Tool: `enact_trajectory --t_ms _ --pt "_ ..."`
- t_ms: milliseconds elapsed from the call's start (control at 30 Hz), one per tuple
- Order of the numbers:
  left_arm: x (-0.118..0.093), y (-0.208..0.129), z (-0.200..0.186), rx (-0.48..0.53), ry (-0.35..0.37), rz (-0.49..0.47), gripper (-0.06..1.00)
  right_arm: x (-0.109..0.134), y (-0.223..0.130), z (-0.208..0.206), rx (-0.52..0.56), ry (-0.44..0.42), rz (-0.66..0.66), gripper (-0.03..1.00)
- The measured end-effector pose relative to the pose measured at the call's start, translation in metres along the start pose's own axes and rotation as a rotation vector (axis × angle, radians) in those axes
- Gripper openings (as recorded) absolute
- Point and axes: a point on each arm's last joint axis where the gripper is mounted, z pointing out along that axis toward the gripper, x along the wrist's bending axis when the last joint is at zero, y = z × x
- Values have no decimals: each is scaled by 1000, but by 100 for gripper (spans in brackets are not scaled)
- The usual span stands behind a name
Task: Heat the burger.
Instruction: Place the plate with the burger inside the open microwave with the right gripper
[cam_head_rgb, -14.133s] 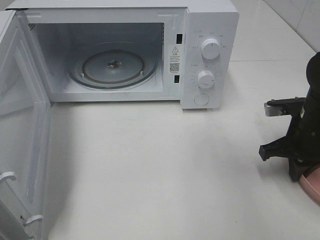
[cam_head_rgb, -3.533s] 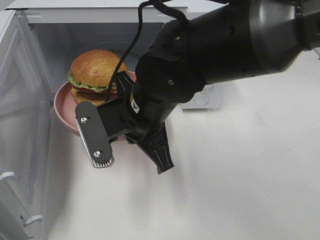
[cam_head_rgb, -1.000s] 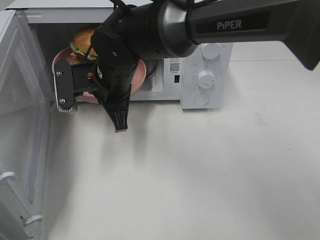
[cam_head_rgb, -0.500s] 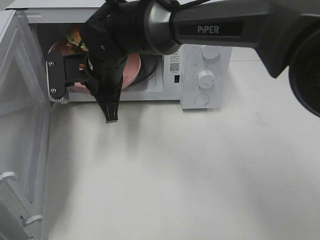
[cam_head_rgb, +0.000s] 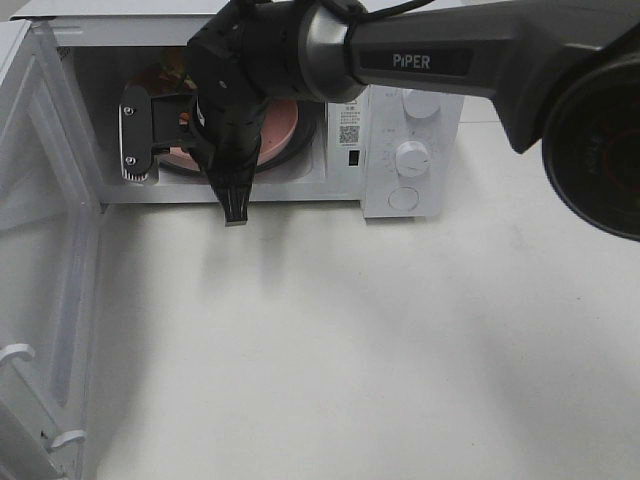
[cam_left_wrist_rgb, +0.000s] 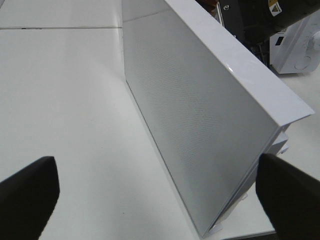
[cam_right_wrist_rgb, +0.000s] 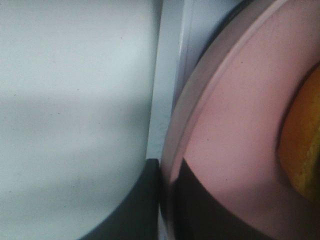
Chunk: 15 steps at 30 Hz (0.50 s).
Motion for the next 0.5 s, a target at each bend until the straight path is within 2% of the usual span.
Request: enact_trajectory --t_ms 200,500 --pt "0 0 0 0 0 0 99 -8 -3 6 -1 -26 7 4" --pt "0 0 0 0 0 0 99 -4 -3 25 5 -20 9 4"
